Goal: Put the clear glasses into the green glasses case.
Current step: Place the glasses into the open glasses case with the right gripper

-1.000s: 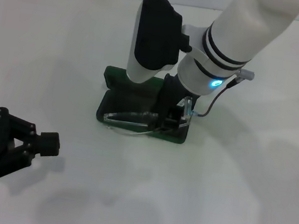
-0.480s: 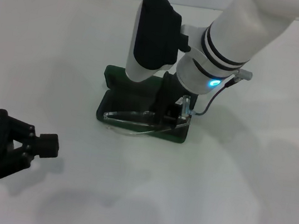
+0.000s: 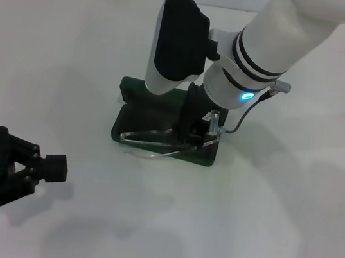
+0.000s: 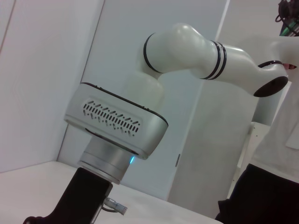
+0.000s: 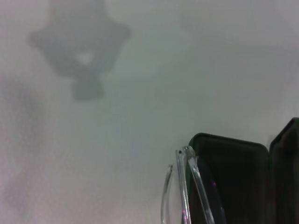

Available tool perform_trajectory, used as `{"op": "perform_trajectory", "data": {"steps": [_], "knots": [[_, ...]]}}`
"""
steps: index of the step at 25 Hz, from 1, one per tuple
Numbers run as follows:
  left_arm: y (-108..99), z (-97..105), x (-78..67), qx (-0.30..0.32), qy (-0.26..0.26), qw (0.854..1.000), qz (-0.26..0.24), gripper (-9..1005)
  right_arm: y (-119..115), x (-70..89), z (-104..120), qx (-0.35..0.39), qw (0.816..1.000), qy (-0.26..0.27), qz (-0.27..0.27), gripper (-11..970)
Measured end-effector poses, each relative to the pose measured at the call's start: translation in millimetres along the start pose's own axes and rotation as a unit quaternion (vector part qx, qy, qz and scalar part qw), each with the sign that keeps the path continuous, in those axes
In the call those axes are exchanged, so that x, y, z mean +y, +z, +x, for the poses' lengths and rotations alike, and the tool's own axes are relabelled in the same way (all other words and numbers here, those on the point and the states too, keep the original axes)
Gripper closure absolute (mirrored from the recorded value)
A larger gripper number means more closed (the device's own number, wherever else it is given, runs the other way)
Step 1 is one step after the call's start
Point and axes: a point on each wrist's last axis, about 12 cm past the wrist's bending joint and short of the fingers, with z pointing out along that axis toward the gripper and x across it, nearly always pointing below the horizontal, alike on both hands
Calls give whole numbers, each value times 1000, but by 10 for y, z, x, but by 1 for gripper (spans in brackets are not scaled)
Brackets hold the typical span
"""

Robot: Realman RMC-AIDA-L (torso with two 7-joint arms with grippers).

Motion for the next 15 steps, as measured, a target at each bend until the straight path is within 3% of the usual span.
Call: {"op": "perform_trajectory", "data": {"steps": [15], "knots": [[-3, -4, 0, -1, -2, 1000, 0, 944, -48, 83, -109, -2, 1000, 2, -7, 894]]}}
